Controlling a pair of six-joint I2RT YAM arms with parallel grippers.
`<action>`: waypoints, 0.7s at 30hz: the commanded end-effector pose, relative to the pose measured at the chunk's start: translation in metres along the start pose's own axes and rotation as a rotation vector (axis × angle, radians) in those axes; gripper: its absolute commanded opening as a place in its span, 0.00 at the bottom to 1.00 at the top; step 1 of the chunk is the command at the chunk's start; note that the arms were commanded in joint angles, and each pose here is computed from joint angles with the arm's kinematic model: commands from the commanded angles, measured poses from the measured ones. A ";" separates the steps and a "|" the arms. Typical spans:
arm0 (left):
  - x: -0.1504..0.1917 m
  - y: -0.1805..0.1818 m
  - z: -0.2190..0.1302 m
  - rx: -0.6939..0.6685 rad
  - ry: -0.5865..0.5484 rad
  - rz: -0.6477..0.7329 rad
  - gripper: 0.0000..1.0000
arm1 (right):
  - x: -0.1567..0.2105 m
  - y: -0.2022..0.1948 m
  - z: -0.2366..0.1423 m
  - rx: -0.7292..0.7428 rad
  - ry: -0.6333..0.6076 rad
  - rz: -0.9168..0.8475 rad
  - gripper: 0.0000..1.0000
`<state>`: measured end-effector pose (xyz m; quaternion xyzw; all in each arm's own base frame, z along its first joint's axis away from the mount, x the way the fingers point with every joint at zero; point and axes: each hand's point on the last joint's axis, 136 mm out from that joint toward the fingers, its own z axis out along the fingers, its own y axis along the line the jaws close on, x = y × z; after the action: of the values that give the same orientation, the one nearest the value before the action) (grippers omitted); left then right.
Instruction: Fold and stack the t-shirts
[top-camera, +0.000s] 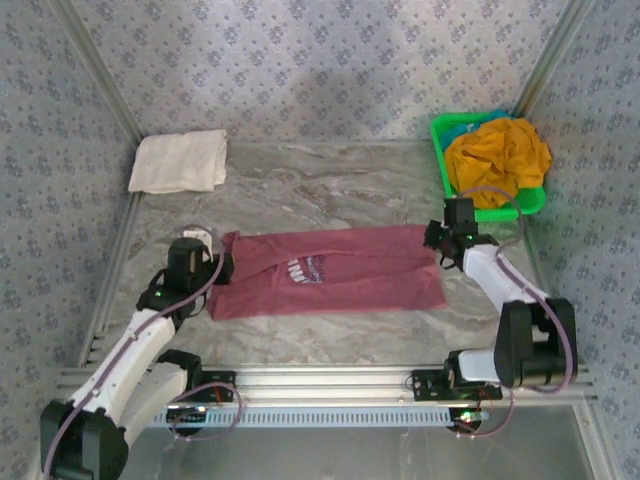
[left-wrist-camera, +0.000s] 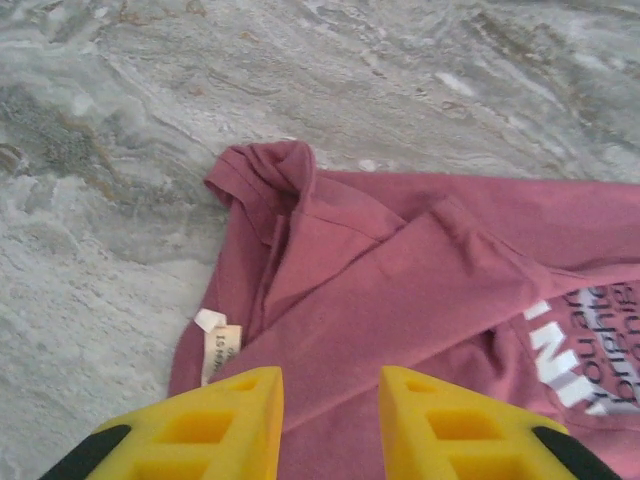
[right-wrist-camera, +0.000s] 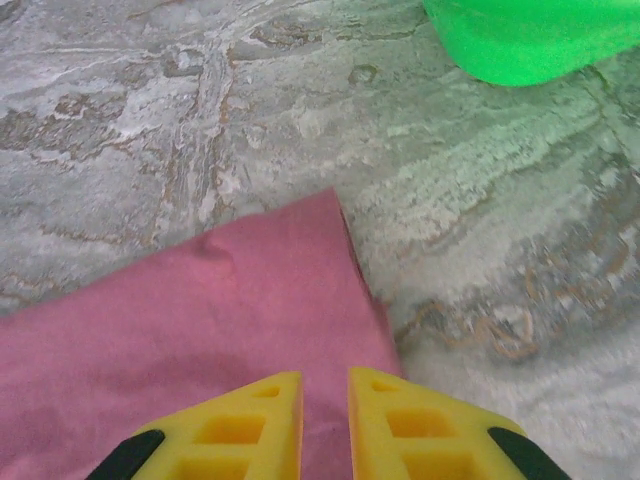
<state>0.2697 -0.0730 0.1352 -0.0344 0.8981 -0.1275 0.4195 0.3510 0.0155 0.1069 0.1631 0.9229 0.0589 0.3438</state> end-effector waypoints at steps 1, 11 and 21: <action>-0.010 -0.015 -0.010 0.075 -0.038 -0.011 0.36 | 0.000 0.002 -0.021 -0.039 -0.035 0.030 0.22; -0.038 -0.070 0.062 0.235 0.221 0.159 0.53 | -0.012 0.056 -0.007 -0.165 -0.014 -0.048 0.25; -0.002 -0.098 0.130 0.227 0.473 0.283 0.56 | 0.000 0.074 0.005 -0.163 0.020 -0.099 0.27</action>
<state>0.3717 -0.1910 0.0901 0.1549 0.9418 -0.1728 0.2432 0.3656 0.0826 0.1131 0.0852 0.9285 0.1196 0.3410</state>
